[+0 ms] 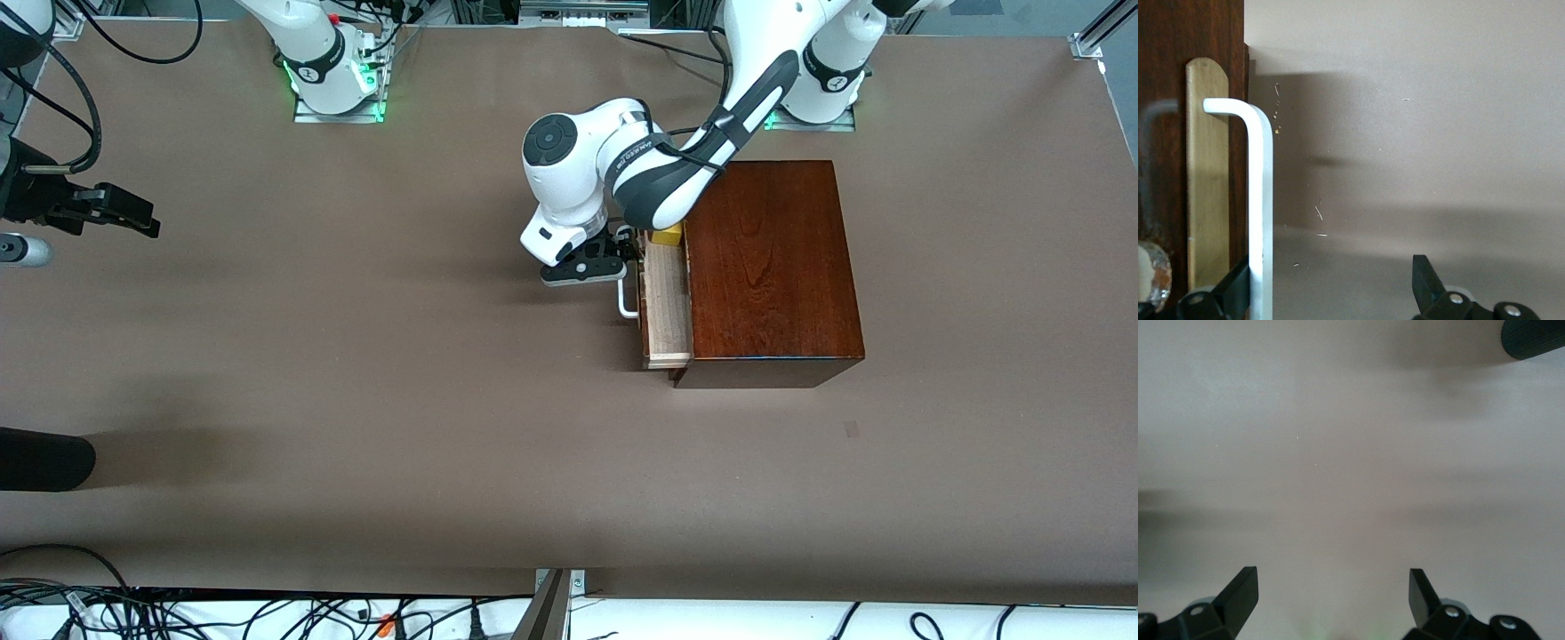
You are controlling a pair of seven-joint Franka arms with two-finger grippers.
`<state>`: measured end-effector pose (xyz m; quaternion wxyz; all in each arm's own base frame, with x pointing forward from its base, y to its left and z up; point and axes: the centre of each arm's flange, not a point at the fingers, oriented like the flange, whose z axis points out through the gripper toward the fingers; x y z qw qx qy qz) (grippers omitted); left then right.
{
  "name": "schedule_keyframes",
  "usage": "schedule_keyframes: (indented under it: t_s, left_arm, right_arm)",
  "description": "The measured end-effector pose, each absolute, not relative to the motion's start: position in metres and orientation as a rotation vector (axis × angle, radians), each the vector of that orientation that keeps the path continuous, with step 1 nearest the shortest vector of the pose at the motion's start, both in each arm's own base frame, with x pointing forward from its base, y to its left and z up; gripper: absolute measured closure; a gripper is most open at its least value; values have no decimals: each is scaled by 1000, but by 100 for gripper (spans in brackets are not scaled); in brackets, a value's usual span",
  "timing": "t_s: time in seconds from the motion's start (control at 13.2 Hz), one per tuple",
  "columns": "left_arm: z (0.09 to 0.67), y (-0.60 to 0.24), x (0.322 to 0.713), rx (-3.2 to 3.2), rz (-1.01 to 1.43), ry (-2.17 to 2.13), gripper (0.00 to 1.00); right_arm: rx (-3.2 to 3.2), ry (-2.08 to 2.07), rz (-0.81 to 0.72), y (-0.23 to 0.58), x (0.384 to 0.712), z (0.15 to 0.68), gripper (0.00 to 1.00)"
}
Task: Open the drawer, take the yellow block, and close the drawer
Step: 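Pull the drawer open by its handle with the left gripper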
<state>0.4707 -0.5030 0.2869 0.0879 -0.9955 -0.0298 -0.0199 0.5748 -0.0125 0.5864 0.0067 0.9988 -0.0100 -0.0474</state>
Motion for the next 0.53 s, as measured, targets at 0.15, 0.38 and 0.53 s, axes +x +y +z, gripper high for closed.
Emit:
schedule_keyframes:
  t_s: [0.15,0.38,0.53]
  left_arm:
    - [289,-504,471,-2967,-61,-94,0]
    - [293,-509,471,-2977,-67,-93,0]
    - [294,-516,470,-2991,-76,-85,0]
  right_arm:
    - [3124,-31,-149,-12,575,586,0]
    - [3124,-32,-150,-13,575,586,0]
    - [3124,-32,-150,-13,575,586,0]
